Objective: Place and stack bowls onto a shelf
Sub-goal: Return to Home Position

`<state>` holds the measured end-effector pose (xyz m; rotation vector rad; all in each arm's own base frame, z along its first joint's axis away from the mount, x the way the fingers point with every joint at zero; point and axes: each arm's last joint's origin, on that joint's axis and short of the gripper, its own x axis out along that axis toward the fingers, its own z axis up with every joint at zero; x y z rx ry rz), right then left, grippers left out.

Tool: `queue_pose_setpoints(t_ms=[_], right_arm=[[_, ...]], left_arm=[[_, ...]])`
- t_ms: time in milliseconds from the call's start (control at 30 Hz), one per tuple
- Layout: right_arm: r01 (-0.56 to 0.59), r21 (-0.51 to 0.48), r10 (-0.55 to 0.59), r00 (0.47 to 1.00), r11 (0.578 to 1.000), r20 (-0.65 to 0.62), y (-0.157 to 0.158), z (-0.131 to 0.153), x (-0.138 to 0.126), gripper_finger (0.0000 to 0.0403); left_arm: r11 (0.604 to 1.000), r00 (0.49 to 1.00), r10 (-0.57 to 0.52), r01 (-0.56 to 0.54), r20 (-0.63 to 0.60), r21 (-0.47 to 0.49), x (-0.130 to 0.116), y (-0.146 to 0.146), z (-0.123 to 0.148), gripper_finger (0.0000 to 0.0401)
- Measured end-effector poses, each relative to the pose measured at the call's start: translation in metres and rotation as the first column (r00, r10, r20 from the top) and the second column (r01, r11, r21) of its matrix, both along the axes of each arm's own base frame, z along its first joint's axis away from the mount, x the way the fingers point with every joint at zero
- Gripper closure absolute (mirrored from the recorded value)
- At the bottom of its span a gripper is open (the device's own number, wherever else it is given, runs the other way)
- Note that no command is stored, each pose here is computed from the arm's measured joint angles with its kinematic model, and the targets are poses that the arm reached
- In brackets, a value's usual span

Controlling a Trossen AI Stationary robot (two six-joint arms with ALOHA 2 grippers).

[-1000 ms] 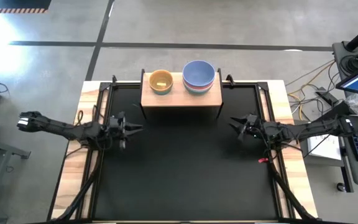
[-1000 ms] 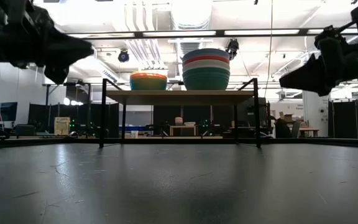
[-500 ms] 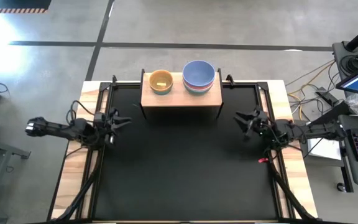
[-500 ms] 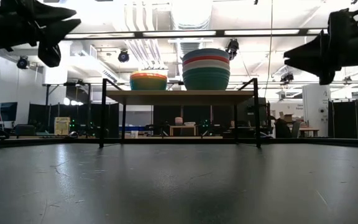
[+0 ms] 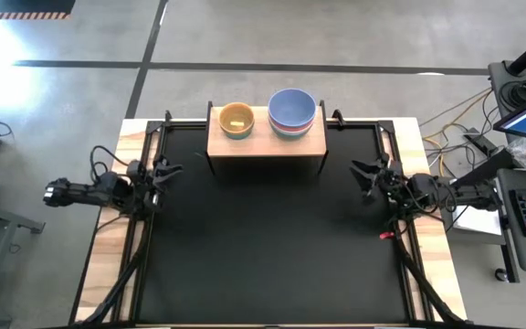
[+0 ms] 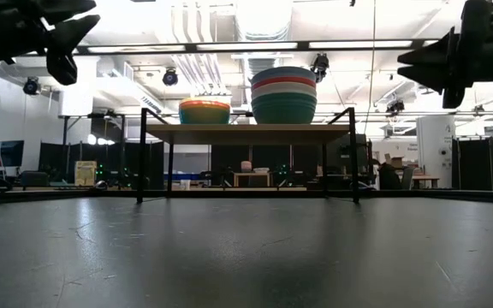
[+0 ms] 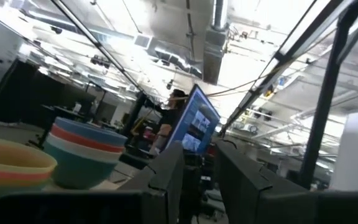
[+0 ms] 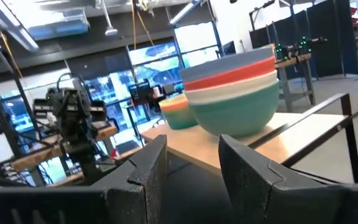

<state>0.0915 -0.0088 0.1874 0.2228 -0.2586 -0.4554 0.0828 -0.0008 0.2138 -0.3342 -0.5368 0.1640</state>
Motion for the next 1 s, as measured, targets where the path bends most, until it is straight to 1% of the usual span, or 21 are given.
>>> queue_pose_setpoints(t_ms=[100,300,500,767,1000], right_arm=[[0.012,-0.002,-0.012,1.0,1.0,-0.02,-0.001,-0.002,0.001,0.0266],[0.06,-0.001,-0.06,0.998,0.998,-0.008,-0.005,-0.001,-0.001,0.0266],[0.142,0.0,-0.142,0.99,0.99,-0.006,-0.013,-0.001,-0.002,0.0266],[0.251,0.0,-0.251,0.968,0.968,-0.006,-0.023,-0.001,-0.005,0.0266],[0.259,0.0,-0.259,0.966,0.966,-0.007,-0.023,-0.001,-0.005,0.0266]], left_arm=[[1.0,1.0,0.025,-0.025,0.001,0.0,0.0,0.002,0.0,0.0324],[0.997,0.997,0.075,-0.075,-0.004,0.001,0.0,0.006,0.0,0.0324],[0.992,0.992,0.125,-0.125,-0.005,0.001,0.0,0.01,-0.001,0.0324],[0.978,0.978,0.207,-0.207,-0.004,0.001,-0.001,0.017,-0.001,0.0324],[0.975,0.975,0.22,-0.22,-0.005,0.001,-0.001,0.018,-0.001,0.0324]])
